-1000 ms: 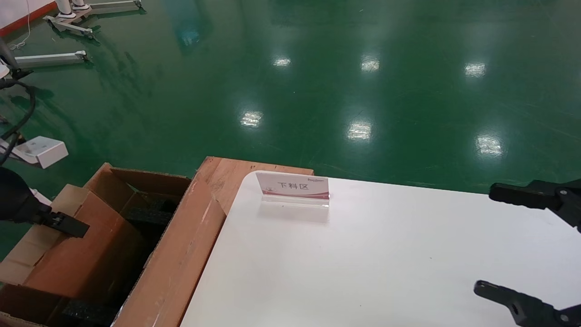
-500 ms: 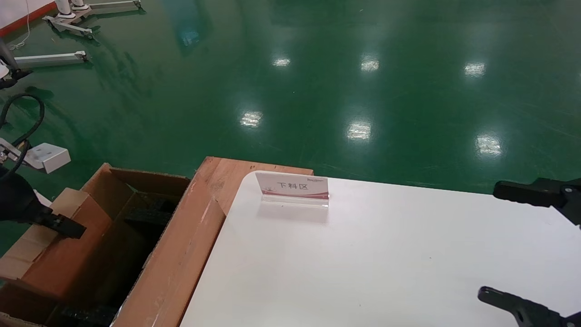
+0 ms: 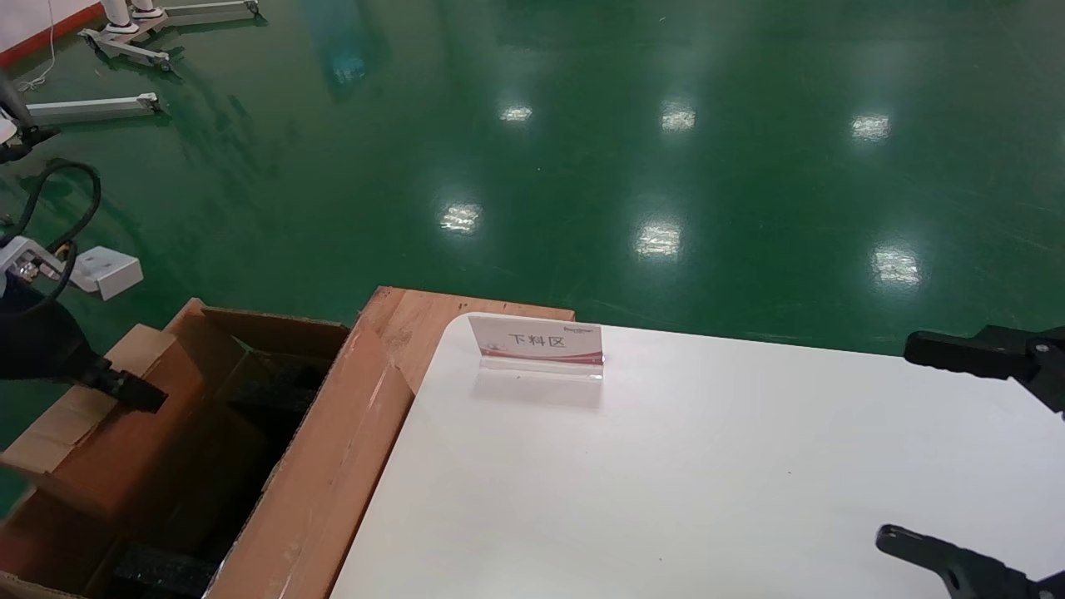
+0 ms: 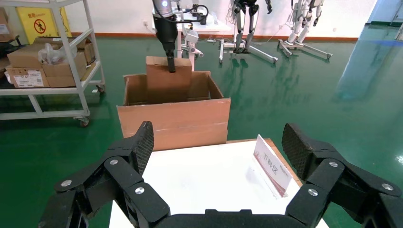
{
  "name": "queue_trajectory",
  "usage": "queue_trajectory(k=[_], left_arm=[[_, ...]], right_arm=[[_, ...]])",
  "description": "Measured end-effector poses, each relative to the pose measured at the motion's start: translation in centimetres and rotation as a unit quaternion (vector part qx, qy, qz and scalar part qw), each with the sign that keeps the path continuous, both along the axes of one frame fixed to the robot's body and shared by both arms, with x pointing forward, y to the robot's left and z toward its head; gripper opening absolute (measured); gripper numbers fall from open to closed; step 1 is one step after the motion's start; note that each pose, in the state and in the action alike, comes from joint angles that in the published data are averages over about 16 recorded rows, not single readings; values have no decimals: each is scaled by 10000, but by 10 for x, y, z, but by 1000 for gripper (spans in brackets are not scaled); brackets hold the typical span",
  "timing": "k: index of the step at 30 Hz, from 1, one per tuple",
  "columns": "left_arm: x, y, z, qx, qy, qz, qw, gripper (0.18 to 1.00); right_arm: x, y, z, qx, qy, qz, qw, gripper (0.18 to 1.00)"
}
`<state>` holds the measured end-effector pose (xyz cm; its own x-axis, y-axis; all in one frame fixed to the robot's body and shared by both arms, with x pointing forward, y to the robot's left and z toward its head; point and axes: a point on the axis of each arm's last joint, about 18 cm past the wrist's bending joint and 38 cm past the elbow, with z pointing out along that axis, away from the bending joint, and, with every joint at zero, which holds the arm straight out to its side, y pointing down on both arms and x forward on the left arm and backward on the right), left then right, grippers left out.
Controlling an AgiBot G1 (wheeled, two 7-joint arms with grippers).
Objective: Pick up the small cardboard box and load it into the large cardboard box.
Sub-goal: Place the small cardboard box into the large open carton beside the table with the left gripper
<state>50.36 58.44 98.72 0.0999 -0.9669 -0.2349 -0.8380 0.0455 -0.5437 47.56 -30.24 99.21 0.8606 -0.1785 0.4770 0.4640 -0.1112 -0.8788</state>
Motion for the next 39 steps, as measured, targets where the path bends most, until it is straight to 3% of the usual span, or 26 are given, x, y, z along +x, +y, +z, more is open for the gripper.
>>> queue_trajectory(k=[31, 39], left_arm=[[22, 22, -40, -84, 432, 430, 9981, 244], [21, 23, -41, -85, 461, 447, 9979, 278]], right_arm=[[0, 0, 0, 0, 2, 0, 10000, 1001], [0, 0, 0, 1, 4, -1, 10000, 1001]])
